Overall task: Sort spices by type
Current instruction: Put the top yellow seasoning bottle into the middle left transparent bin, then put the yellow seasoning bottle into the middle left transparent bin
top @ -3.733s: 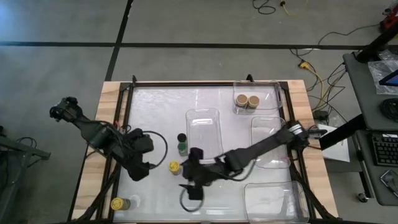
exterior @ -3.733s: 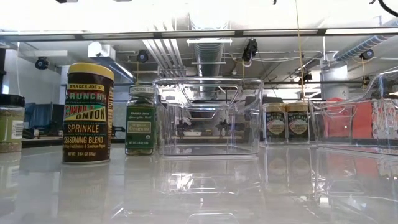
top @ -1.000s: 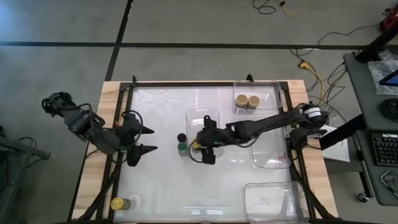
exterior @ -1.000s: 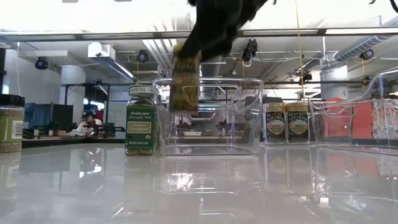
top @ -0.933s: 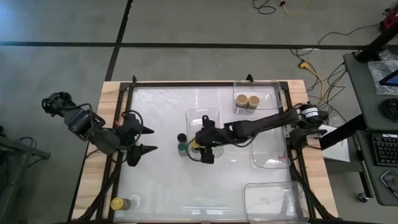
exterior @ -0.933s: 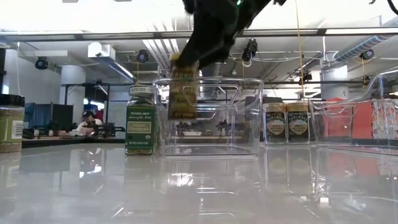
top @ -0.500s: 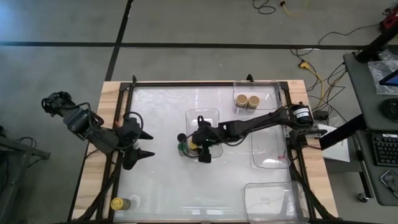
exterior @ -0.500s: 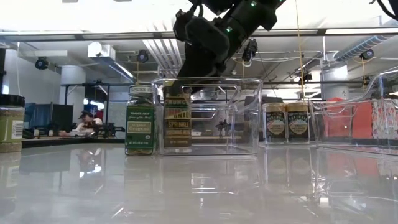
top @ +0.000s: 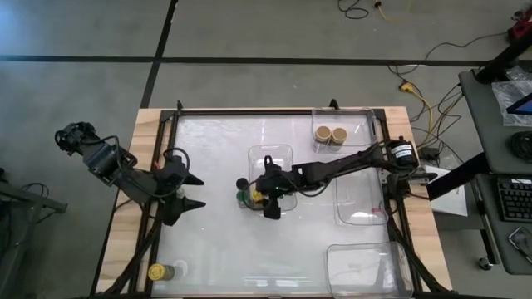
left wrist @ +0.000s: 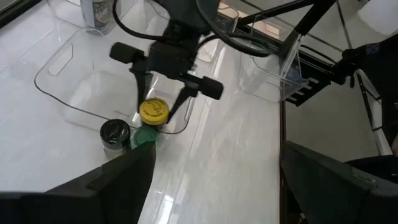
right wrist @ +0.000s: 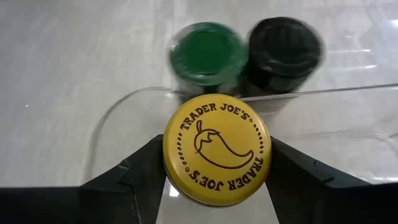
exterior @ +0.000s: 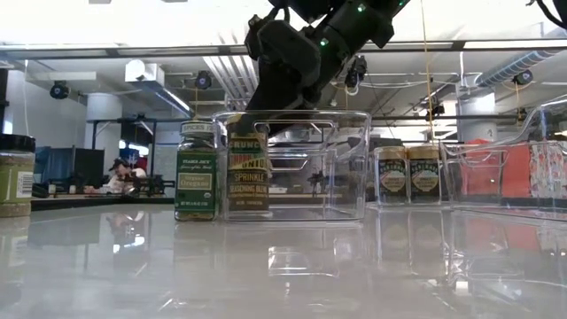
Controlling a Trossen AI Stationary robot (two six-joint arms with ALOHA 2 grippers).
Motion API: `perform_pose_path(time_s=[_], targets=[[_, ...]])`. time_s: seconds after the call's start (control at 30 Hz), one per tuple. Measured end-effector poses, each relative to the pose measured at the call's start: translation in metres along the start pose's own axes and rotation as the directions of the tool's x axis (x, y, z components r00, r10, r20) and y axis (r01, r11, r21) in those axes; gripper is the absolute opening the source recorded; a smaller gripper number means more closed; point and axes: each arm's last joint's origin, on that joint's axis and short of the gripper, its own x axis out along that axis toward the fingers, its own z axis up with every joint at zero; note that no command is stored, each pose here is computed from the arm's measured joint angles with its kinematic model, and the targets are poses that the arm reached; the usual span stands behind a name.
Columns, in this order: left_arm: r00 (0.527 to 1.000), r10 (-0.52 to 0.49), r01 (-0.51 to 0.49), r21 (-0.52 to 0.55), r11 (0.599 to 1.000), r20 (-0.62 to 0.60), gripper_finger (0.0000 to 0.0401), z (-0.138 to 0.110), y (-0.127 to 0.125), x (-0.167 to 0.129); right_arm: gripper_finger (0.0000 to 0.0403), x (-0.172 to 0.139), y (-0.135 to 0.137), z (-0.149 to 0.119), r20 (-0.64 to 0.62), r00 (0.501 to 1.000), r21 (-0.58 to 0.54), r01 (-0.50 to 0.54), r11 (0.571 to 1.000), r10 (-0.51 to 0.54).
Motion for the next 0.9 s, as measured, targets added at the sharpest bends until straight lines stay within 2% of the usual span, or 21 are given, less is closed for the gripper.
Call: perform_pose_path(time_s=[0.17, 0.4, 0.57, 0.73, 0.9], targets=[[1.0, 0.018, -0.017, 0.012, 1.0, -0.017, 0.0327, -0.001, -0.004, 0.008, 0.0228, 0.0, 0.0, -0.001, -0.002, 1.0, -0.001, -0.002, 1.0, 0.002], [0.998, 0.045, -0.045, 0.01, 0.999, -0.044, 0.0327, -0.004, -0.009, 0.019, 0.0265, 0.0, 0.0, -0.001, -0.002, 1.0, -0.001, 0.001, 1.0, -0.001], [0.997, 0.05, -0.048, 0.029, 0.998, -0.066, 0.0327, -0.006, -0.006, 0.016, 0.0288, 0.0, 0.001, -0.001, -0.002, 1.0, -0.002, 0.0, 1.0, 0.0], [0.997, 0.017, -0.017, 0.002, 1.0, -0.077, 0.0327, -0.005, -0.003, 0.009, 0.0313, -0.002, 0.003, 0.004, 0.008, 1.0, -0.009, -0.004, 1.0, 0.004], [0.992, 0.052, -0.054, -0.017, 0.998, -0.111, 0.0327, -0.009, 0.003, 0.006, 0.0336, -0.012, 0.005, 0.017, 0.046, 0.999, -0.011, -0.01, 1.0, 0.01]])
